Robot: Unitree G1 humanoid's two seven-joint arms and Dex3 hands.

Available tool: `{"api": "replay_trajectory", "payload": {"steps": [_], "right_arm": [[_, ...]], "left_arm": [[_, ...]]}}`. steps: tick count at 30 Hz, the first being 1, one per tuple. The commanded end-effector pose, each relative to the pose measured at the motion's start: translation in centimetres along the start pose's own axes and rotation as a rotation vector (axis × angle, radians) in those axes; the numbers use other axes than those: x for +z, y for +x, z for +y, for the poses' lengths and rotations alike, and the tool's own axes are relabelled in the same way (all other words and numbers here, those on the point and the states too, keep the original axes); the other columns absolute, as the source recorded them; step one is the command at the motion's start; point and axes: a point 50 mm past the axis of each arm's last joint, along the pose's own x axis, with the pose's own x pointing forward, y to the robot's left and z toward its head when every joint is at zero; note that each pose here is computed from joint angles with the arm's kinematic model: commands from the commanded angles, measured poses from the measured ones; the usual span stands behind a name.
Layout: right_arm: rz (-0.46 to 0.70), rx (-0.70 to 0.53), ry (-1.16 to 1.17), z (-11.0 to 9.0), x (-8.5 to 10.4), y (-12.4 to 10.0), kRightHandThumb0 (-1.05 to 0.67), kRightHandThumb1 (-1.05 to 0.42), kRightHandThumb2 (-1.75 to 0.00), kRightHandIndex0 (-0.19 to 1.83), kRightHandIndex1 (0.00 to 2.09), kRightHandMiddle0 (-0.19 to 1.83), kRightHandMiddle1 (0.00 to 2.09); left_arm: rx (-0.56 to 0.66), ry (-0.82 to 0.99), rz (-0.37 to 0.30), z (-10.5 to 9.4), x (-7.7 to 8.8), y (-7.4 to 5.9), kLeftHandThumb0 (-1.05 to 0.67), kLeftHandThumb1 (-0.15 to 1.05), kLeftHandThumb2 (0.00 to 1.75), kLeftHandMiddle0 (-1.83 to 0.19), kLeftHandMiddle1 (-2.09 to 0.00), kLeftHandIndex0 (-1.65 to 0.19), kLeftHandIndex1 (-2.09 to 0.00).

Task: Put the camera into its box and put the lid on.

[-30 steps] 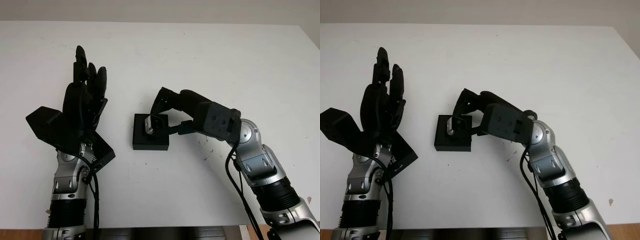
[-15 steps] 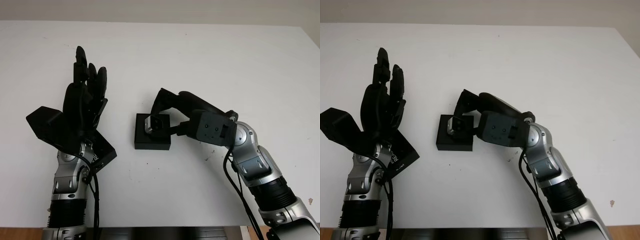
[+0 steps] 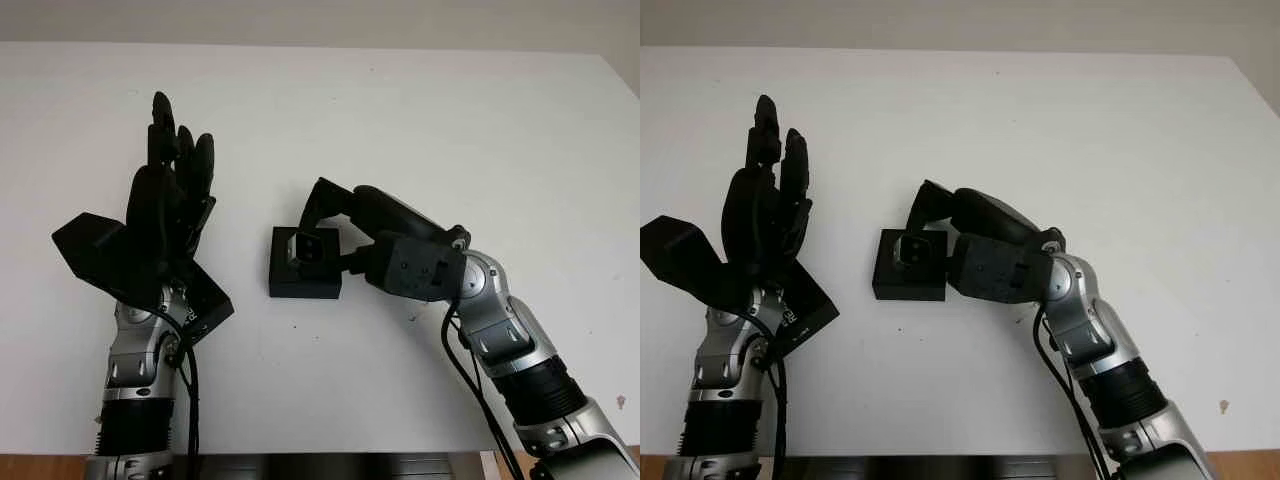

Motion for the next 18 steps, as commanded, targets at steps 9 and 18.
{"api": "replay_trajectory", "payload": {"steps": [9, 18], "right_arm": [[0.047, 0.023, -0.07, 0.5, -0.9, -1.1, -0.43, -1.04, -0.06, 0.22, 0.49, 0.37, 1.91], [-0.007, -0.003, -0.133, 0.6, -0.9, -1.7, -0.46, -1.04, -0.08, 0.25, 0.45, 0.31, 1.92]], "left_arm": [[-0.001, -0.008, -0.022, -0.2, 0.5, 0.0, -0.75, 1.05, 0.35, 0.19, 0.0, 0.19, 0.0], [-0.013, 0.019, -0.024, -0.2, 0.4, -0.1, -0.75, 1.05, 0.39, 0.19, 0.0, 0.19, 0.0]]}}
